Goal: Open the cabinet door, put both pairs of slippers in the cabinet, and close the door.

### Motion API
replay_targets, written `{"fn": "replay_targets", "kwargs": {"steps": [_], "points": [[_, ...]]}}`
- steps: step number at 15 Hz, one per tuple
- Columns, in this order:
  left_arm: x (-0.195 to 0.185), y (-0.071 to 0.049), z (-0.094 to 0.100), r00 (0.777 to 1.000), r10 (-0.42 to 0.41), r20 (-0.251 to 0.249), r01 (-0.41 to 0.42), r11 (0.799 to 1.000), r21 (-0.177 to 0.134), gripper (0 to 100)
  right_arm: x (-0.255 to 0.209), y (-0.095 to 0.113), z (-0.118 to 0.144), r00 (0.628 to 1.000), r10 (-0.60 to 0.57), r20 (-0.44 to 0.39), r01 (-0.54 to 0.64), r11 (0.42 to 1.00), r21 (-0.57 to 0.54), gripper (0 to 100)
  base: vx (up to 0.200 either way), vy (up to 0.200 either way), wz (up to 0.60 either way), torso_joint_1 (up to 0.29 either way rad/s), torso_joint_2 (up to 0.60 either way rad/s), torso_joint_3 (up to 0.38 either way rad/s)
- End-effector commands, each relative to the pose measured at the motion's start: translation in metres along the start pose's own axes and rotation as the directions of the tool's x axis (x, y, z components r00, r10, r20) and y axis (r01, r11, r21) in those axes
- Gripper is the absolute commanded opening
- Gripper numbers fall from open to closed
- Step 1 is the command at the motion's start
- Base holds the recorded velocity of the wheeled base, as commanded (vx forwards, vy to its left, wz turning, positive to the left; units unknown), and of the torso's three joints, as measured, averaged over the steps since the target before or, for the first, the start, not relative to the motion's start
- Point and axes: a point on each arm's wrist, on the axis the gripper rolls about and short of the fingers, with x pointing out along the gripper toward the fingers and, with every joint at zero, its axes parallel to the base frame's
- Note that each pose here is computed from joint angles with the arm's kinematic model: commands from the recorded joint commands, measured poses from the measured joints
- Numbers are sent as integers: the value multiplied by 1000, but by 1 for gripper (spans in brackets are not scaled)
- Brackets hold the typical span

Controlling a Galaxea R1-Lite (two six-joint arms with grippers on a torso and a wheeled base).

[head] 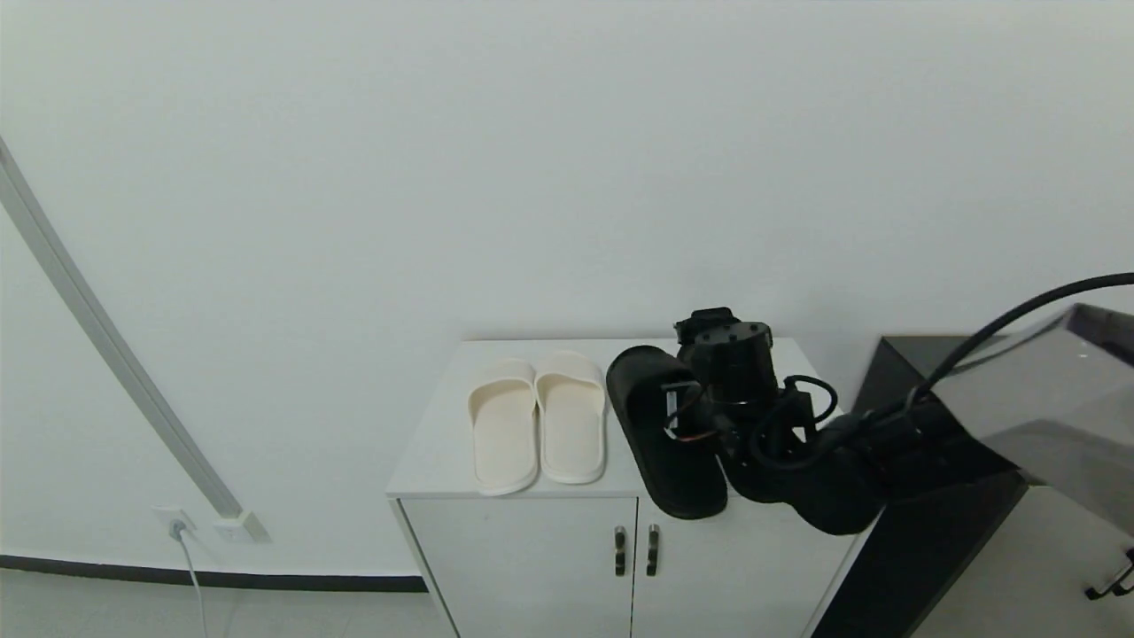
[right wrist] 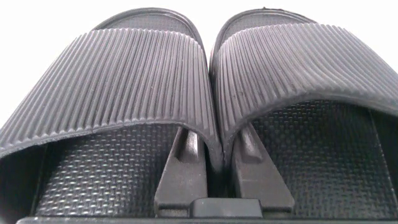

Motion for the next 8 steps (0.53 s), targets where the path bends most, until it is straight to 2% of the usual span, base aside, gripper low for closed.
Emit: {"fn": "replay_targets", "kwargs": {"steps": [1, 3, 5, 7, 8], "points": [[0, 0, 0, 1000, 1, 0, -1, 1000, 0, 0, -82, -24, 21, 970, 234, 66, -233, 972, -31, 0, 0, 0, 0, 0, 0, 0], [0, 0, 0, 1000, -1, 0, 1, 1000, 0, 0, -115, -40, 18, 918, 393, 44, -391, 919, -53, 0, 0, 0, 0, 0, 0, 0], [0, 0, 0, 1000, -1, 0, 1, 1000, 1, 0, -138, -52, 11, 868, 497, 15, -495, 867, -60, 0, 0, 0, 0, 0, 0, 0], [0, 0, 0, 1000, -1, 0, 1, 1000, 0, 0, -152, -58, 4, 823, 568, -14, -567, 821, -68, 0, 0, 0, 0, 0, 0, 0], [0, 0, 0, 1000, 1, 0, -1, 1000, 0, 0, -155, -59, 0, 820, 572, -26, -573, 817, -70, 0, 0, 0, 0, 0, 0, 0]]}}
